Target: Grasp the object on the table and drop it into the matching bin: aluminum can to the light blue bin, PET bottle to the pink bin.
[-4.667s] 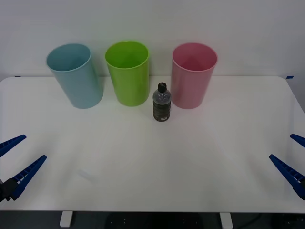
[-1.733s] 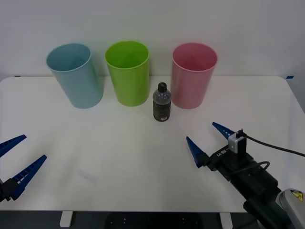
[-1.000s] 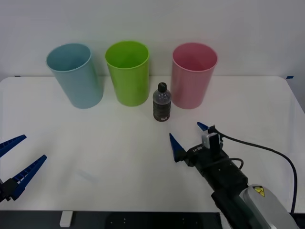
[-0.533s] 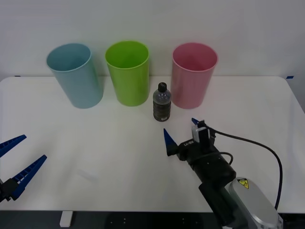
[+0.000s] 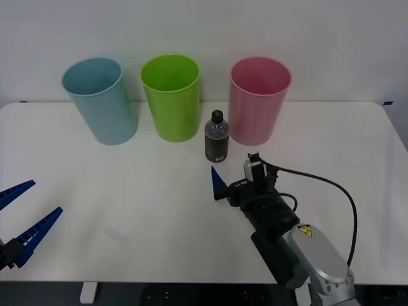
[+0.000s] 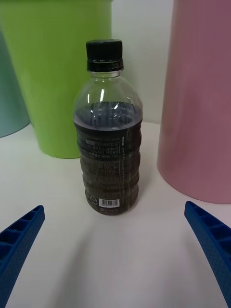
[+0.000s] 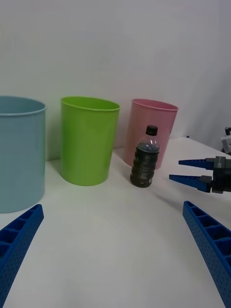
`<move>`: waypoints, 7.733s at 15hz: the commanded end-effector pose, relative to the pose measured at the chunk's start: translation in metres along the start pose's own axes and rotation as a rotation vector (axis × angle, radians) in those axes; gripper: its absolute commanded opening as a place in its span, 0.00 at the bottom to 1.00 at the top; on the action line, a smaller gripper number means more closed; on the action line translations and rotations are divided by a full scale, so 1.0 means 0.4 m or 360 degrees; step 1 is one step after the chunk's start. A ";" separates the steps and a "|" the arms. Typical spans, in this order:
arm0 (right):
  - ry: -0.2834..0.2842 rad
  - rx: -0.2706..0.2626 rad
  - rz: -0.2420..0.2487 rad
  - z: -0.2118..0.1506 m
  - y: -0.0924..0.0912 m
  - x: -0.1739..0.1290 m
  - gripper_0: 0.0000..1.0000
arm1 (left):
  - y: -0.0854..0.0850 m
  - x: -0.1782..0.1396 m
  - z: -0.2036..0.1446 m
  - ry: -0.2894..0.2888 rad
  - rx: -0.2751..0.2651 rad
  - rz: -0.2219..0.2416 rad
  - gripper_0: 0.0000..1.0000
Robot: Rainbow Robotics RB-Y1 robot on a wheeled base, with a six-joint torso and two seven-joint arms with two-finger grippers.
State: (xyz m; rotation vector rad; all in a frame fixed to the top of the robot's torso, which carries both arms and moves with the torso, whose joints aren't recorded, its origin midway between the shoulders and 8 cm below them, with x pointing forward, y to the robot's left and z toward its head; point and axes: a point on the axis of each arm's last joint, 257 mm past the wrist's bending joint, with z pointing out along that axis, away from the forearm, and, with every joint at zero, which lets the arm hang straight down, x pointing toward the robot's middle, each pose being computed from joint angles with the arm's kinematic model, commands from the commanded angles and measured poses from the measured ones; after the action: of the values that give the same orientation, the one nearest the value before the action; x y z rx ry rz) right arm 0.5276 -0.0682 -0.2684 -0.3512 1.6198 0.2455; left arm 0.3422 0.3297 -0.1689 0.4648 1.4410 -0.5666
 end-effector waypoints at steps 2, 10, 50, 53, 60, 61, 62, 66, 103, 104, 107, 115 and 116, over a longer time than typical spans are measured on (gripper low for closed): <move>0.0026 0.0015 -0.0008 0.043 0.011 0.005 1.00 | 0.000 0.000 0.000 0.0000 0.0000 0.0000 1.00; 0.0071 0.0014 -0.0034 0.120 0.033 0.009 1.00 | 0.000 0.000 0.000 0.0000 0.0000 0.0000 1.00; 0.0014 0.0031 -0.0083 0.175 -0.073 -0.071 0.00 | 0.000 0.000 0.000 0.0000 0.0000 0.0000 1.00; -0.0052 0.0034 -0.0046 0.131 -0.102 -0.103 0.00 | 0.000 0.000 0.000 0.0000 0.0000 0.0000 1.00; -0.0176 -0.0056 0.0161 0.016 -0.137 -0.175 0.00 | 0.000 0.000 0.000 0.0000 0.0000 0.0000 1.00; -0.0191 -0.0070 0.0185 -0.005 -0.138 -0.187 0.00 | 0.000 0.000 0.000 0.0000 0.0000 0.0000 1.00; -0.0206 -0.0091 0.0223 -0.032 -0.137 -0.200 0.00 | 0.000 0.000 0.000 0.0000 0.0000 0.0000 1.00; -0.0276 -0.0147 0.0323 -0.098 -0.138 -0.268 0.00 | 0.000 0.000 0.000 0.0000 0.0000 0.0000 1.00; -0.0273 -0.0416 0.0147 0.189 -0.332 -0.673 0.00 | 0.000 0.000 0.000 0.0000 0.0000 0.0000 1.00; -0.0256 -0.0422 0.0144 0.196 -0.334 -0.668 0.00 | 0.000 0.000 0.000 0.0000 0.0000 0.0000 1.00; -0.0253 -0.0414 0.0133 0.200 -0.340 -0.669 0.00 | 0.000 0.000 0.000 0.0000 0.0000 0.0000 1.00; -0.0258 -0.0413 0.0107 0.199 -0.342 -0.674 1.00 | 0.000 0.000 0.000 0.0000 0.0000 0.0000 1.00; -0.0257 -0.0417 0.0099 0.199 -0.340 -0.673 1.00 | 0.000 0.000 0.000 0.0000 0.0000 0.0000 1.00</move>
State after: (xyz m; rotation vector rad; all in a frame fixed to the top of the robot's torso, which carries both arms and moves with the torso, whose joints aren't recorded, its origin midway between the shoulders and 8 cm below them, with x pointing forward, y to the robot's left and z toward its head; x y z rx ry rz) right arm 0.6671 -0.1444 0.0006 -0.4645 1.4431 0.5254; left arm 0.3422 0.3297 -0.1689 0.4649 1.4410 -0.5666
